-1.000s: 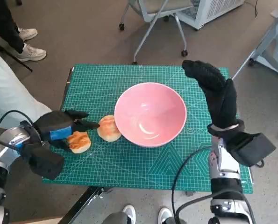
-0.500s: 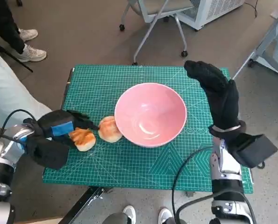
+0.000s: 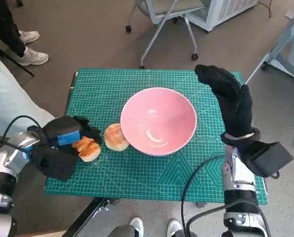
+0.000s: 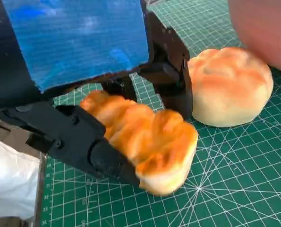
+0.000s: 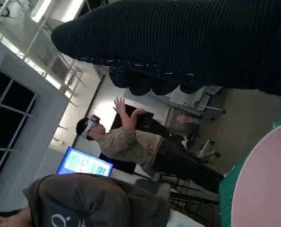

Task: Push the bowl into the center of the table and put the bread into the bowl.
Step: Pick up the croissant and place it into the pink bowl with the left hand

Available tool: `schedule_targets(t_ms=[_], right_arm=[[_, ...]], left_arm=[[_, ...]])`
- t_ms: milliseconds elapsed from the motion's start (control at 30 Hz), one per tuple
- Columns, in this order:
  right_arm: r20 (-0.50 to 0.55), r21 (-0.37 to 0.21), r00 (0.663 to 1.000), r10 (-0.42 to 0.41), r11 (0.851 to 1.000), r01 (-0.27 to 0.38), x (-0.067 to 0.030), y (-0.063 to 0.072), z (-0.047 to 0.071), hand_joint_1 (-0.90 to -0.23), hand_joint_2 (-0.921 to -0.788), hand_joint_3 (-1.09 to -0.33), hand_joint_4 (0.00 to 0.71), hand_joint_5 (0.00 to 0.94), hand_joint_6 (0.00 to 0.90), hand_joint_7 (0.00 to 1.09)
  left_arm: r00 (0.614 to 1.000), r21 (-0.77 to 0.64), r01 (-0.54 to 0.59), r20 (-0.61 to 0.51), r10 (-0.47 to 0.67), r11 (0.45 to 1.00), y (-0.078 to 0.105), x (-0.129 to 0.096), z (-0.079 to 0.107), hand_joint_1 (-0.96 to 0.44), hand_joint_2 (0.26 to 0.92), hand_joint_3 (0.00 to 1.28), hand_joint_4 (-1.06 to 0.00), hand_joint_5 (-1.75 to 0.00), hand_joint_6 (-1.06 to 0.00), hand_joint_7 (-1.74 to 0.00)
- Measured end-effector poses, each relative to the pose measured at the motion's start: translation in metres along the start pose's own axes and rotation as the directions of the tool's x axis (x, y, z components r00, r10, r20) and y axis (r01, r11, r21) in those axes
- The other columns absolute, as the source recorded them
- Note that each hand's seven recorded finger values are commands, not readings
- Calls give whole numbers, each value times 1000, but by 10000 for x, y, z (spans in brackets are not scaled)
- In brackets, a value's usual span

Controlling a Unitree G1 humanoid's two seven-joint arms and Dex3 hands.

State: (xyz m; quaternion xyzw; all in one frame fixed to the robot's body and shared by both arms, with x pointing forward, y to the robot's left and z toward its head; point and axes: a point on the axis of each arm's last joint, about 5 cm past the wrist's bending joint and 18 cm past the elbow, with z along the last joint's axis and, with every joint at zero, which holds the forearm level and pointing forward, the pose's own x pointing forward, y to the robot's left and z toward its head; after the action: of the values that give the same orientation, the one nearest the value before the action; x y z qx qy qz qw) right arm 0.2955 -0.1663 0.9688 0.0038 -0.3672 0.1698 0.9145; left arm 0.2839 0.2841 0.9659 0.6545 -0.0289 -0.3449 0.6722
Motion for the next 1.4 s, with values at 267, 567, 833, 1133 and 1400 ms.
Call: schedule_targets(t_ms=[267,567,833,1133,1400], right_arm=[[-8,2,1000,-2,1000,2,-9,0,-12,-698,-921,-838,170,0,28,567],[-13,7,1000,-1,1000,1,-16,0,-23,-698,-921,-837,170,0,30,563],[-6,16,1000,-7,1000,7,-18,-24,-16,-697,-921,-840,175,3,30,561],[-4,22,1000,-3,1000,3,0,-37,-9,-695,-921,-842,183,6,28,562],[-3,25,1000,-2,1000,2,-2,-46,-10,-691,-921,-844,184,6,28,563]], left_arm=[[999,-5,-46,23,46,999,115,-100,12,2,917,35,-724,-1210,-696,-1008],[979,-10,-189,74,189,982,396,-269,84,2,919,39,-714,-1168,-680,-1079],[937,-1,-328,131,325,945,753,-427,239,3,911,21,-746,-1068,-718,-1102],[824,18,-523,264,501,852,1209,-413,582,3,910,10,-753,-1048,-740,-1091],[707,-30,-620,414,574,784,1375,-113,897,2,920,25,-720,-1094,-696,-1127]])
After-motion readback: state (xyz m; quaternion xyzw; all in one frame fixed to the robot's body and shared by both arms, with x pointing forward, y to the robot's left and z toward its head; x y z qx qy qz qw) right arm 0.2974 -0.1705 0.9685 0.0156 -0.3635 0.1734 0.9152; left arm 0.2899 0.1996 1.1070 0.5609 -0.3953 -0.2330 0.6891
